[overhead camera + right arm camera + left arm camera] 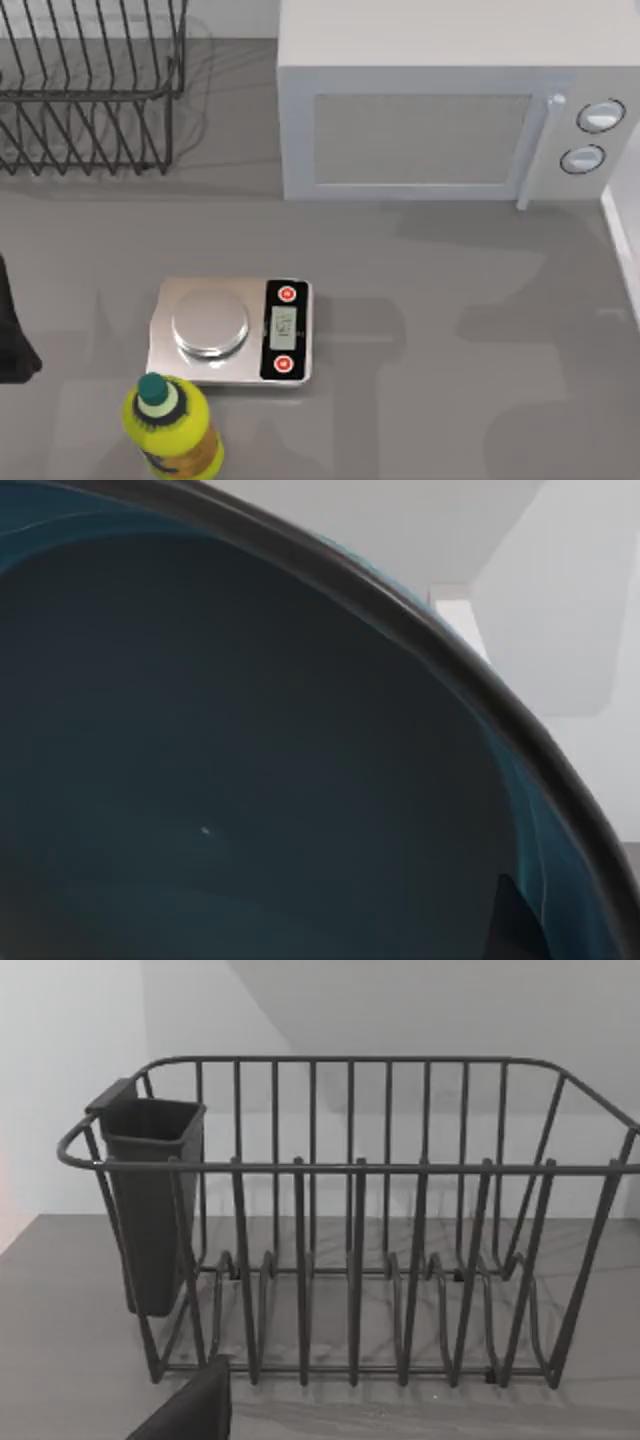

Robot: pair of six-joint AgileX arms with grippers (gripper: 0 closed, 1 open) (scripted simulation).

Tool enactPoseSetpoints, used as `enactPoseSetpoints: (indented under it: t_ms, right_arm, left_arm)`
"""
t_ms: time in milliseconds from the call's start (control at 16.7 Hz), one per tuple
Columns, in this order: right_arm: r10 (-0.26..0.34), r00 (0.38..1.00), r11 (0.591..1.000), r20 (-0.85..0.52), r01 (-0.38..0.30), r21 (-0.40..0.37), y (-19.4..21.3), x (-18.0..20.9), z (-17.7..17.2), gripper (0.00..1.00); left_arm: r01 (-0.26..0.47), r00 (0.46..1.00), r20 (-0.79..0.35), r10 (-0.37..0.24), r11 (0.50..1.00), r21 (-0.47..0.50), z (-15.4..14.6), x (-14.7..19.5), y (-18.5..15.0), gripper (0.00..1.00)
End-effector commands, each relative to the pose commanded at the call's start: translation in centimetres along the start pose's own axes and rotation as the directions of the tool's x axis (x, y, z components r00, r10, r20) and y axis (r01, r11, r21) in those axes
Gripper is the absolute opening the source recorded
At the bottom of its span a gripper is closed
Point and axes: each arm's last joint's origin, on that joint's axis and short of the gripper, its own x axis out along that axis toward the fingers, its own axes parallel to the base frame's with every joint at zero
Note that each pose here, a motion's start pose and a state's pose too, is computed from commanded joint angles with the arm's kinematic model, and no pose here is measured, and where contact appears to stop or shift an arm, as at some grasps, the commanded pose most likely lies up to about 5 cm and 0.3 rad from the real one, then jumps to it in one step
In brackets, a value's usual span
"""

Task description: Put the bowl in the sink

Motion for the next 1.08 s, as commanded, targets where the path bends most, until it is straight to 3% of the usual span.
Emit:
enactPoseSetpoints:
  t_ms: [240,720,1080]
  right_arm:
    - [-0.067,0.994,0.997,0.085,0.07,-0.033,-1.5,-2.0,-0.2,0.0]
    - [-0.069,0.993,0.997,0.091,0.072,-0.034,-1.6,-1.9,-0.5,0.0]
    - [-0.077,0.993,0.996,0.086,0.079,-0.031,-3.0,-0.3,-6.0,0.0]
  left_arm:
    - [0.0,1.0,0.0,0.0,1.0,0.0,0.0,0.0,0.0,1.0]
    - [0.0,1.0,0.0,0.0,1.0,0.0,0.0,0.0,0.0,1.0]
    - [0.0,1.0,0.0,0.0,1.0,0.0,0.0,0.0,0.0,1.0]
